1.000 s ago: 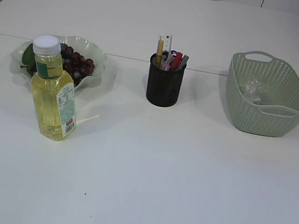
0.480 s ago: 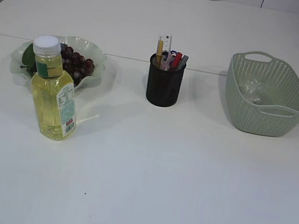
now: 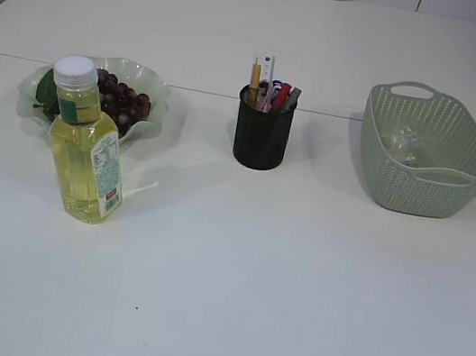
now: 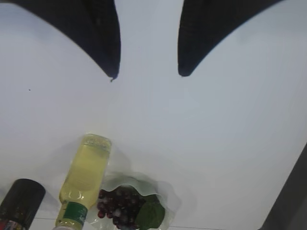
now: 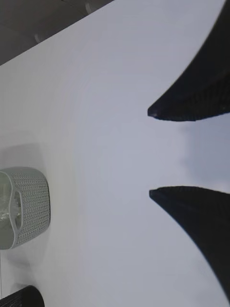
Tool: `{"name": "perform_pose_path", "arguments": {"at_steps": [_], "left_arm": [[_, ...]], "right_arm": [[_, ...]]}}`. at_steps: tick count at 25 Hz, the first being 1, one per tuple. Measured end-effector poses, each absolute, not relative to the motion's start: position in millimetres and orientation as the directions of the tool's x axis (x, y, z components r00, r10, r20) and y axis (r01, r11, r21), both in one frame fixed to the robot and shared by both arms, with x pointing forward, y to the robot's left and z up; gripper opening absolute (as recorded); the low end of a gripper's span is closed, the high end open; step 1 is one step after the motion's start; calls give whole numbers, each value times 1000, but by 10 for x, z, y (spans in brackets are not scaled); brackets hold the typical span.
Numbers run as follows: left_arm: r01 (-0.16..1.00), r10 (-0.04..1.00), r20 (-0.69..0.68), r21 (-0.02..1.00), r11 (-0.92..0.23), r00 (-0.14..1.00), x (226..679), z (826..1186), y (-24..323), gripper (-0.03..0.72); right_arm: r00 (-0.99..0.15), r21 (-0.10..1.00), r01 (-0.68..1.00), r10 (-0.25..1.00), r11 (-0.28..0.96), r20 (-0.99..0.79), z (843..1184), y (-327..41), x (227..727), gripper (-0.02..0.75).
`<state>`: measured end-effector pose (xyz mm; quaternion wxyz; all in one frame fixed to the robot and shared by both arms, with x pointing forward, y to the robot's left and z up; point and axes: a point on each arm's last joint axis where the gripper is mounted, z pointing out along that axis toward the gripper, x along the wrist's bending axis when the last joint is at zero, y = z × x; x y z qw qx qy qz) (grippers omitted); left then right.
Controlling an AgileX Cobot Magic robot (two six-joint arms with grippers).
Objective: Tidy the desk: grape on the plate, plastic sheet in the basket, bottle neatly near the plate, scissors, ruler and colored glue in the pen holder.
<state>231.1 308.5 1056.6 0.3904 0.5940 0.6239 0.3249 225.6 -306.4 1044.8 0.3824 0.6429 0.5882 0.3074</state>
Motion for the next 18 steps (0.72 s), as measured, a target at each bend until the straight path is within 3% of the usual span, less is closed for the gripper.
{"name": "perform_pose_path", "arguments": {"at_steps": [8,18], "left_arm": [[484,994,-104,869,107,-34,2307,10566,3079,258],[486,998,-64,873,51,11,2306,10566,3061,257]], "right_arm": [[84,852,524,995,5,-57,10446,-3039,2259,366],[27,851,523,997,46,-71,10447,-3001,2262,365]]}}
